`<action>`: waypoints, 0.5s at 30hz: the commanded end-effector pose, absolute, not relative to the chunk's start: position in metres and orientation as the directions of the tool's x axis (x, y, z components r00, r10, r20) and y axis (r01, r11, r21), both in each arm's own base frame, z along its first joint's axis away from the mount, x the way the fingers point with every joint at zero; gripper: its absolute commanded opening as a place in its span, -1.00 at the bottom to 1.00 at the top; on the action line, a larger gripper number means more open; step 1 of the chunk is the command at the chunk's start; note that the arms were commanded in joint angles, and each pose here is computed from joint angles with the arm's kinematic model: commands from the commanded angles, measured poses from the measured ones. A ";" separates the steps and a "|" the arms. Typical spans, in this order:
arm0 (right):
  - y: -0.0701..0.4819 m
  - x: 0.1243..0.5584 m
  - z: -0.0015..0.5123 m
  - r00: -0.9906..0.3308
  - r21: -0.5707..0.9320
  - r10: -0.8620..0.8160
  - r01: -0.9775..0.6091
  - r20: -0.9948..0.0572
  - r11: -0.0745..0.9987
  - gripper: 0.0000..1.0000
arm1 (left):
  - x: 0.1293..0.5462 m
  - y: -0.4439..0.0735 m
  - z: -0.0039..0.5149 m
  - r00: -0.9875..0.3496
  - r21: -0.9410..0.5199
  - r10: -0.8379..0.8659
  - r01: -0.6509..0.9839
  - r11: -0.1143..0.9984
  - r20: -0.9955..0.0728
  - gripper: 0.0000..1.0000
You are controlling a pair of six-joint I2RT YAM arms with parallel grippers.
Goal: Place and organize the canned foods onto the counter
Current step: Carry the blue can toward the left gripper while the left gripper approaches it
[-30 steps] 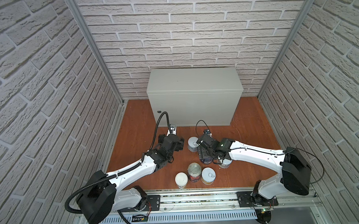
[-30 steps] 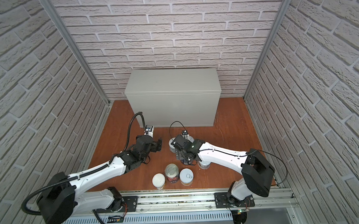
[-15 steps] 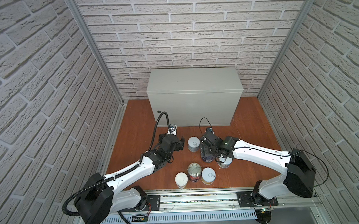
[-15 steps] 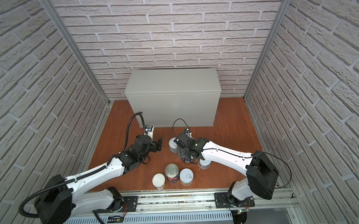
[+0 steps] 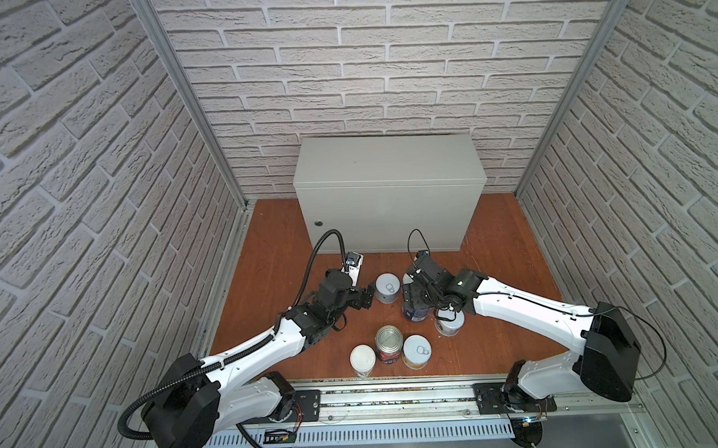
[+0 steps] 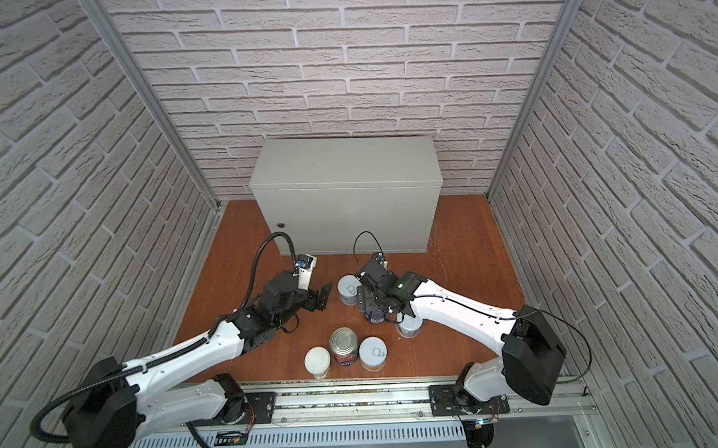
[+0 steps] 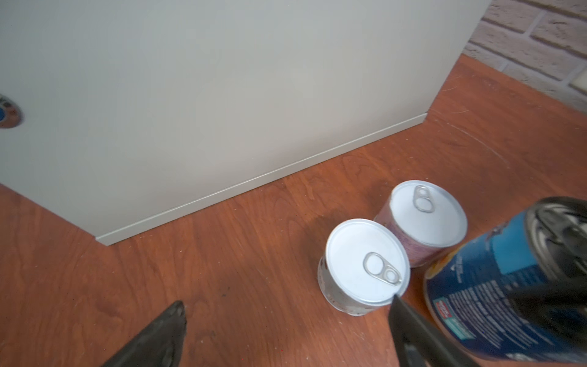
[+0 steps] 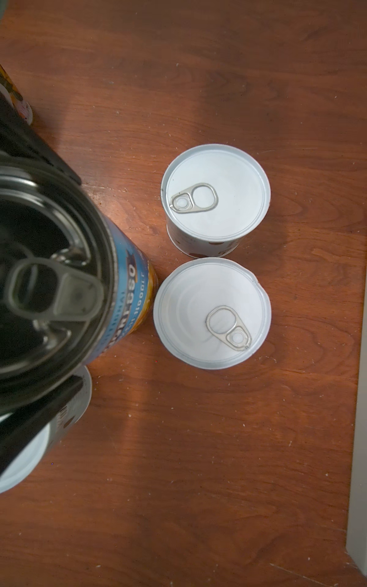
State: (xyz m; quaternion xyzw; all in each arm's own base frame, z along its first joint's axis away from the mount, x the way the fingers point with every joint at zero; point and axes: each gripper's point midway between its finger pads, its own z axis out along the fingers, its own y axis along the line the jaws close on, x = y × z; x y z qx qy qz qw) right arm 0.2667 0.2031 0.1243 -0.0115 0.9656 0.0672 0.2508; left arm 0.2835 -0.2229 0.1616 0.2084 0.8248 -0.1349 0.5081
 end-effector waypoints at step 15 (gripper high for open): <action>0.212 0.288 0.203 -0.791 0.351 0.120 -0.125 -0.599 0.928 0.42 | 0.279 -0.234 0.181 -0.315 -0.015 0.183 0.535 0.845 -0.931 0.96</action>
